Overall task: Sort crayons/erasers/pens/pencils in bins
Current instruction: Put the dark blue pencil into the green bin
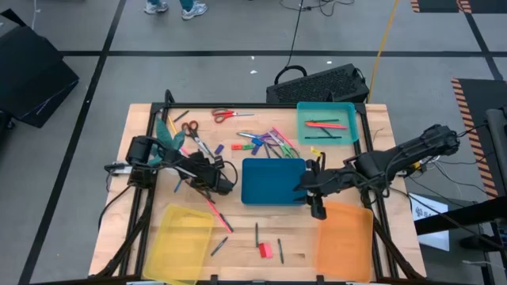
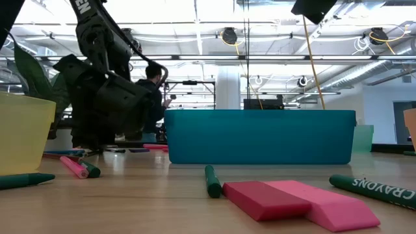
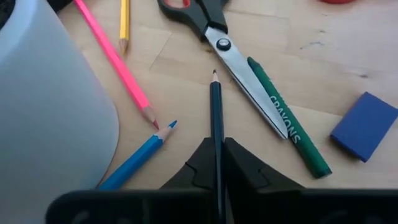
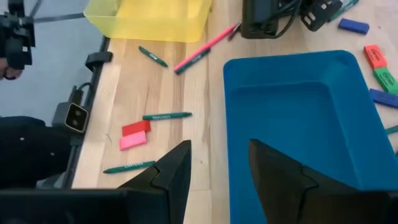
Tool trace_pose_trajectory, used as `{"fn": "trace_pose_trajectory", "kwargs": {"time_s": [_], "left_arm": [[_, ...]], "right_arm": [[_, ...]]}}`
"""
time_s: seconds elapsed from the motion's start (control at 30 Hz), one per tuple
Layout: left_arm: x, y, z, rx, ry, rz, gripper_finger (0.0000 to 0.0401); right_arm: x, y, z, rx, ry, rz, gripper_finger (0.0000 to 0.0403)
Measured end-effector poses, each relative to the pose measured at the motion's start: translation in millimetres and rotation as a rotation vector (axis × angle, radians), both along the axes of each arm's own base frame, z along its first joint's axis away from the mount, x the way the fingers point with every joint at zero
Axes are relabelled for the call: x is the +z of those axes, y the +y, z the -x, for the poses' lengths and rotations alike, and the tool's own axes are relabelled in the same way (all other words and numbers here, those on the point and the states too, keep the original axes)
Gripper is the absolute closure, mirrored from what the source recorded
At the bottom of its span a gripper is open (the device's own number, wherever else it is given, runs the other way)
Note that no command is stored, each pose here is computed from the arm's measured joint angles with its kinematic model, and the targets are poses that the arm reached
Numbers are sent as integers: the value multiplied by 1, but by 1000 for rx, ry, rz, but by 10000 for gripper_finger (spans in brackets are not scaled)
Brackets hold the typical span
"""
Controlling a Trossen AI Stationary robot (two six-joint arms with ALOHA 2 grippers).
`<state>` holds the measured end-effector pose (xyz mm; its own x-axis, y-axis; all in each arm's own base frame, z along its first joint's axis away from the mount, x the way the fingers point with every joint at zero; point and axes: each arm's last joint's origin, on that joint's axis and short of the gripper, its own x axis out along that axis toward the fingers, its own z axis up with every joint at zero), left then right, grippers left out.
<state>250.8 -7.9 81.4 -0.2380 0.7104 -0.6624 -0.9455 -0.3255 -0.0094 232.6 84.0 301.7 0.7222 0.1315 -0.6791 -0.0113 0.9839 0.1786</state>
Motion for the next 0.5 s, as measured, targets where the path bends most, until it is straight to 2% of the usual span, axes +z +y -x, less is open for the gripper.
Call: {"fn": "trace_pose_trajectory", "kwargs": {"time_s": [0.17,0.33,0.5], "left_arm": [[10,0,1,-10,0,42,376],[19,0,2,-25,-6,34,390],[22,0,2,-32,-3,39,384]], "right_arm": [[3,2,4,12,-10,-7,252],[3,5,5,24,-10,-6,252],[3,5,5,26,-8,-4,252]]}}
